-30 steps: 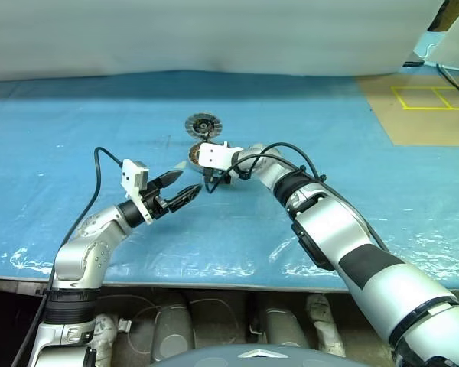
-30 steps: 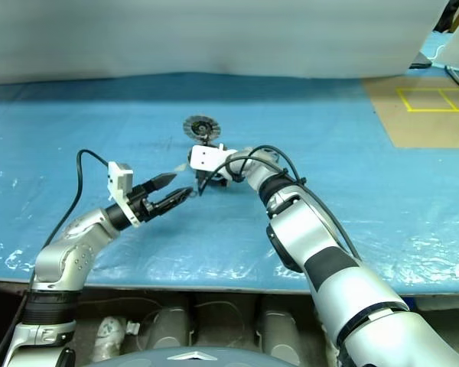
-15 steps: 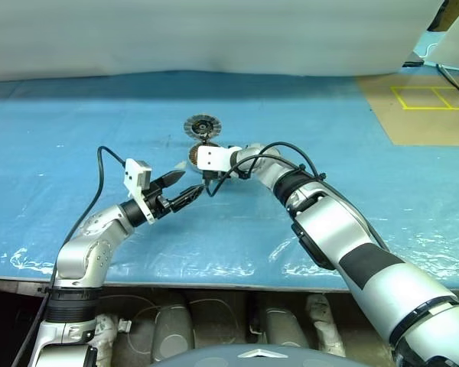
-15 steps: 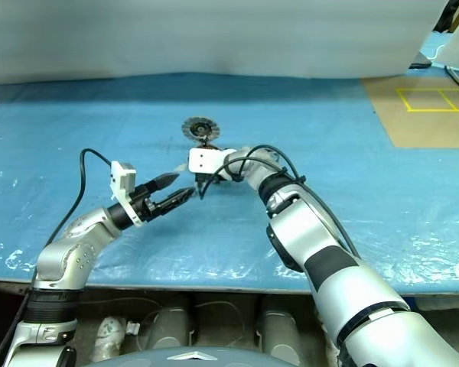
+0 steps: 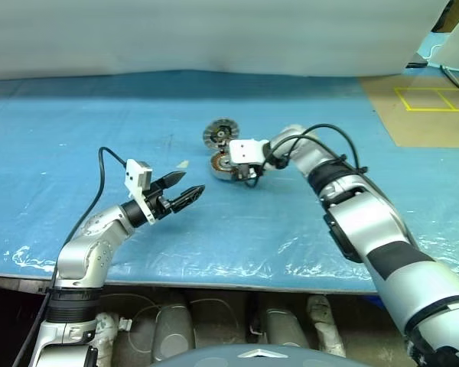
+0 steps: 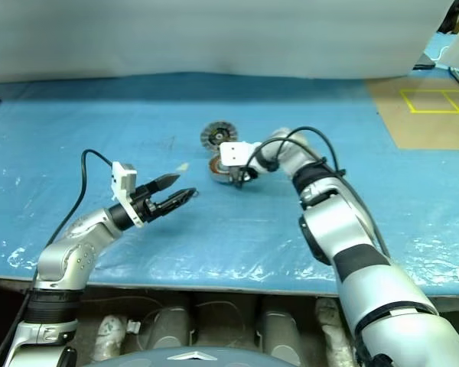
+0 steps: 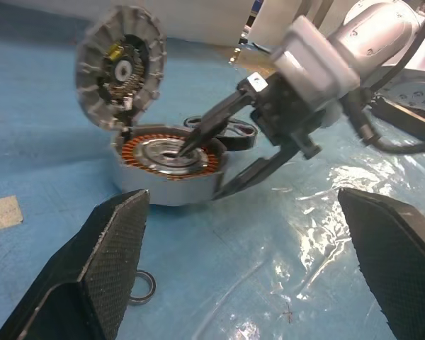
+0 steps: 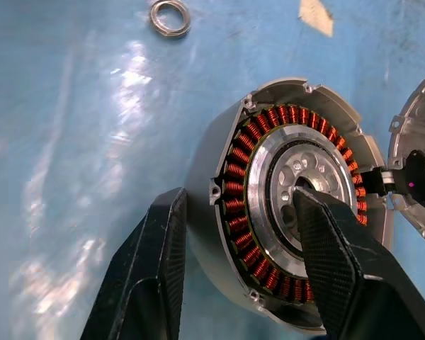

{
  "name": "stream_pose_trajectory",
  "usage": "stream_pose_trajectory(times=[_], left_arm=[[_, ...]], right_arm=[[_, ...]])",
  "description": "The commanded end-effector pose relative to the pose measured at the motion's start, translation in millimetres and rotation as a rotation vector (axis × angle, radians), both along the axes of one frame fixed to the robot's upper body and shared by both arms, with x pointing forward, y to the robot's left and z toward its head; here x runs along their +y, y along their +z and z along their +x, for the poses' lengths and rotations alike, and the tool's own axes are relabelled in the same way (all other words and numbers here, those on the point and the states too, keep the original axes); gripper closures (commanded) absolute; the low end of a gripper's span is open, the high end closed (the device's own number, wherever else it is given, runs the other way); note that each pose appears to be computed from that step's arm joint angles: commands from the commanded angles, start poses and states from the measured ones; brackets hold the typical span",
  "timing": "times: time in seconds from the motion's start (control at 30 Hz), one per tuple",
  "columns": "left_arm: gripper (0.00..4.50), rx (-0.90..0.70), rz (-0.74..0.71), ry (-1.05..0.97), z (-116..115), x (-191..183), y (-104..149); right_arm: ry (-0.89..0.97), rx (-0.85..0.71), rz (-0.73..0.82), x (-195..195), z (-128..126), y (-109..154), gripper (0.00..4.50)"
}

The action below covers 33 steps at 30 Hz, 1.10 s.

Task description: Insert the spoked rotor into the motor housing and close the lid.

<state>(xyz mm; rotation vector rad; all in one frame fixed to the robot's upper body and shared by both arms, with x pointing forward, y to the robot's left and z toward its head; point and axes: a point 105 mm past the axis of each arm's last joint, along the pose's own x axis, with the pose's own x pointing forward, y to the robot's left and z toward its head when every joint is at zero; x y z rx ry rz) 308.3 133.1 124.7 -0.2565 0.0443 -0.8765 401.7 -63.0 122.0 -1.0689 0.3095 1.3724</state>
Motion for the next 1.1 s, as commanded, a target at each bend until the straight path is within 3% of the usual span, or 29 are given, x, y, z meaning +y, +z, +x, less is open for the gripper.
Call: stream_pose_trajectory(times=[0.03, 0.13, 0.23, 0.4, 0.7, 1.0, 1.1], left_arm=[[0.0, -0.033, -0.018, -0.025, 0, -3, 9], [0.0, -0.022, -0.014, -0.049, 0, -7, 6], [0.0, -0.02, -0.015, -0.061, 2, -9, 6], [0.0, -0.009, -0.008, -0.094, 3, -11, 5], [0.0, -0.009, -0.002, -0.109, 7, -13, 6], [0.0, -0.015, 0.004, -0.093, 6, -10, 6], [0.0, -0.019, 0.002, -0.089, 7, -9, 7]], right_arm=[[0.043, 0.197, -0.008, -11, -32, -7, 2.57], [0.046, 0.238, 0.008, -12, -60, -5, 2.57], [-0.021, 0.205, -0.012, -14, -71, -12, 2.57], [-0.102, 0.279, 0.026, -4, -95, -15, 2.57], [-0.253, 0.312, 0.068, 23, -87, -28, 2.57], [-0.121, 0.263, -0.018, 12, -101, -40, 2.57], [-0.141, 0.253, -0.011, 15, -98, -38, 1.54]])
